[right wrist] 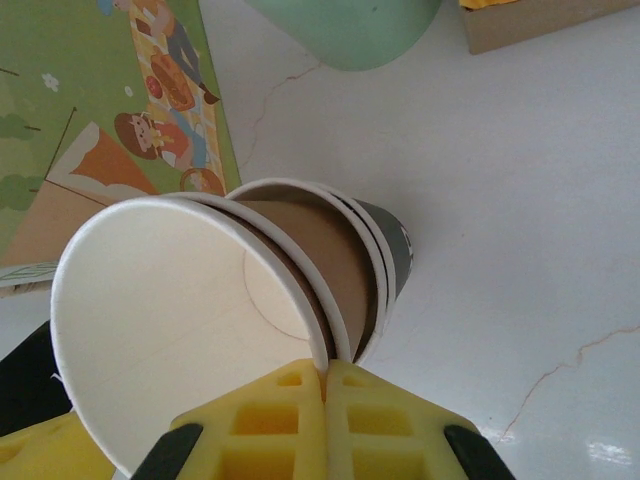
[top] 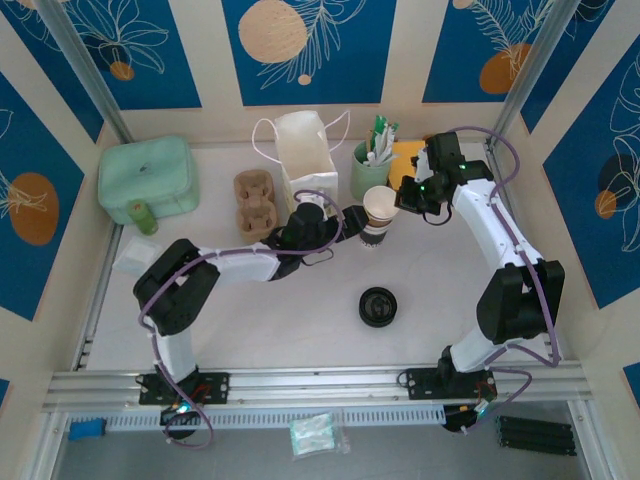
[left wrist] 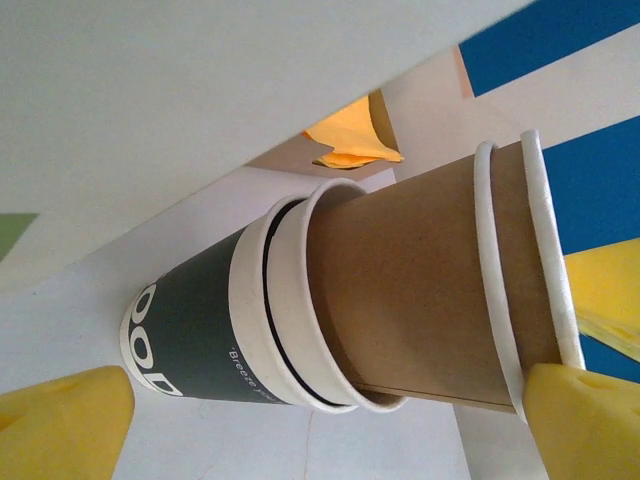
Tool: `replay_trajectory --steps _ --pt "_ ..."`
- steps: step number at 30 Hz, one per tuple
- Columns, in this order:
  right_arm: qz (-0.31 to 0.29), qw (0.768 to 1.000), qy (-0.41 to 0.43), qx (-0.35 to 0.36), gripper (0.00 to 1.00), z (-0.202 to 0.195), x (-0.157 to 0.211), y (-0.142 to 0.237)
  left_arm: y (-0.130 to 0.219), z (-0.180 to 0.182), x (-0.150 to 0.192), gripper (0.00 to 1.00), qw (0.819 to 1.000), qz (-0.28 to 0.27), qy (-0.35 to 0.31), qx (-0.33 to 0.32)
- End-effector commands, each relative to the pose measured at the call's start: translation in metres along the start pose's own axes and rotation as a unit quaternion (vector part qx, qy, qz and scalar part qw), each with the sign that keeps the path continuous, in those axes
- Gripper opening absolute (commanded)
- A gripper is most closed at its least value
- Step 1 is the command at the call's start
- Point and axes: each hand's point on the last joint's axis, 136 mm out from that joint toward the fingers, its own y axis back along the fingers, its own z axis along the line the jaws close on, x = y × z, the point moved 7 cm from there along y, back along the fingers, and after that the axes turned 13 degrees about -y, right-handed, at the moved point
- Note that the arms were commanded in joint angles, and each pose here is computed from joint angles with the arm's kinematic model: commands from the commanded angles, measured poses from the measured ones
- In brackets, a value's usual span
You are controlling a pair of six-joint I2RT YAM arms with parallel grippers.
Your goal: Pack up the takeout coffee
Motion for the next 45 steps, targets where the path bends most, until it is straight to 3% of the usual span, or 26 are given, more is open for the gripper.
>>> replay_trajectory --steps 1,24,36,45 --pt "0.014 1.000 -0.007 -0.019 0.00 0.003 0.002 -0.003 -0.005 -0.013 -0.008 0.99 1.000 -0.023 0.002 0.018" --pt "0.037 0.991 -0.053 -0.118 0.00 0.006 -0.003 0.009 -0.009 0.016 0.015 0.99 1.000 -0.008 -0.008 -0.026" --pt "0.037 0.991 -0.061 -0.117 0.00 0.001 0.000 0.008 -0.010 0.024 0.021 0.99 0.999 0.003 -0.015 -0.035" --pt "0.032 0.993 -0.059 -0.093 0.00 -0.004 -0.002 0.002 0.001 -0.002 0.001 0.99 0.999 -0.008 -0.043 -0.005"
